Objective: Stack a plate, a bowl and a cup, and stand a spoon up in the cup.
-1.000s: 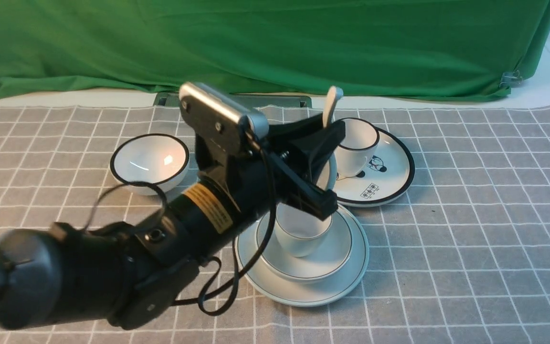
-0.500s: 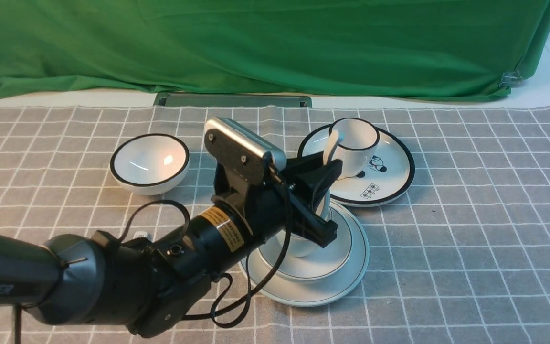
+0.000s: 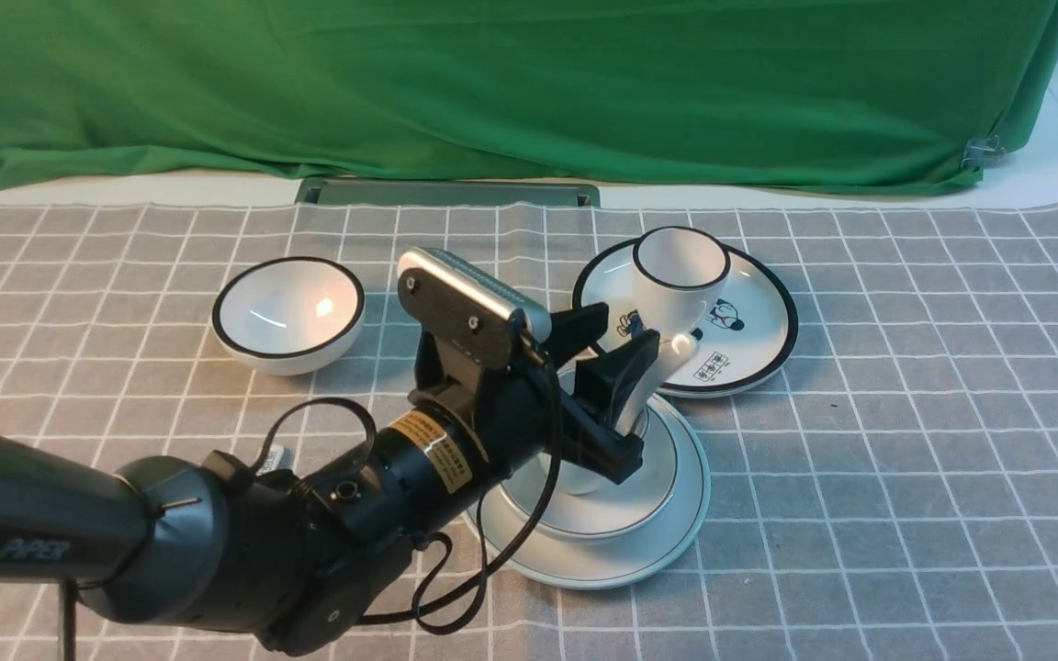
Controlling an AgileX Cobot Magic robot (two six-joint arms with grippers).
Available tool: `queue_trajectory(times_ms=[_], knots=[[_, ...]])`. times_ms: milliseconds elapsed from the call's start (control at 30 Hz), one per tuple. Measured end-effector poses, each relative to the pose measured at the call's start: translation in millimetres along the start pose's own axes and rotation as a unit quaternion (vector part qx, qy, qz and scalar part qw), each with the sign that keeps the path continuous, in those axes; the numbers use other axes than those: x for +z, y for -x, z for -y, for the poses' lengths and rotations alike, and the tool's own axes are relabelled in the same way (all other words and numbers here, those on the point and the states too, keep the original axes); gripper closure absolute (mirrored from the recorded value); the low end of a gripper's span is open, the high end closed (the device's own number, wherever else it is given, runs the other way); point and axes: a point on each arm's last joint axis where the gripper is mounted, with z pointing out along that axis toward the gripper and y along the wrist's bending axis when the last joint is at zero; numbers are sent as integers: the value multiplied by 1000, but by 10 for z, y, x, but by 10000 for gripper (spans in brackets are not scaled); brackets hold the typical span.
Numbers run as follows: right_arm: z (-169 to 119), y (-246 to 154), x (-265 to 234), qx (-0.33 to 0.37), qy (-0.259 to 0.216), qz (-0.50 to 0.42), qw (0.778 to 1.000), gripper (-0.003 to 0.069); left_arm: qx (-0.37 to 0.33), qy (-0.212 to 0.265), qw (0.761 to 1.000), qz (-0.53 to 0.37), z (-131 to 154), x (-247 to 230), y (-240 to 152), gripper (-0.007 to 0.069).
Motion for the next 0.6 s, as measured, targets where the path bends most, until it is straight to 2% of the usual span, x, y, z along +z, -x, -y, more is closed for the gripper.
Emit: queue_trajectory(times_ms=[200,267,333,367,400,433,467,533,600], knots=[[0,6,-9,0,0,1,1000,420,0,3,1000,16,22,-147,195,172],[-2,32,-42,1,2,9,1000,420,0,7,1000,14,30,-233,289,176],[-4,82,-111,2,4,23,1000,420,0,13,1000,0,44,-364,437,211],[-5,109,-150,2,6,32,999,420,1,16,1000,-10,53,-434,529,244],[-6,137,-192,1,7,40,999,420,2,88,996,-18,69,-535,677,284],[-7,168,-240,0,9,48,999,420,5,15,999,-34,88,-640,831,342],[-7,190,-276,-2,10,57,998,420,7,28,999,-41,102,-757,940,417],[-8,220,-328,-10,11,67,998,420,8,32,998,-48,125,-936,1103,496],[-7,231,-352,-16,11,70,997,422,11,40,998,-50,164,-1308,1371,576]])
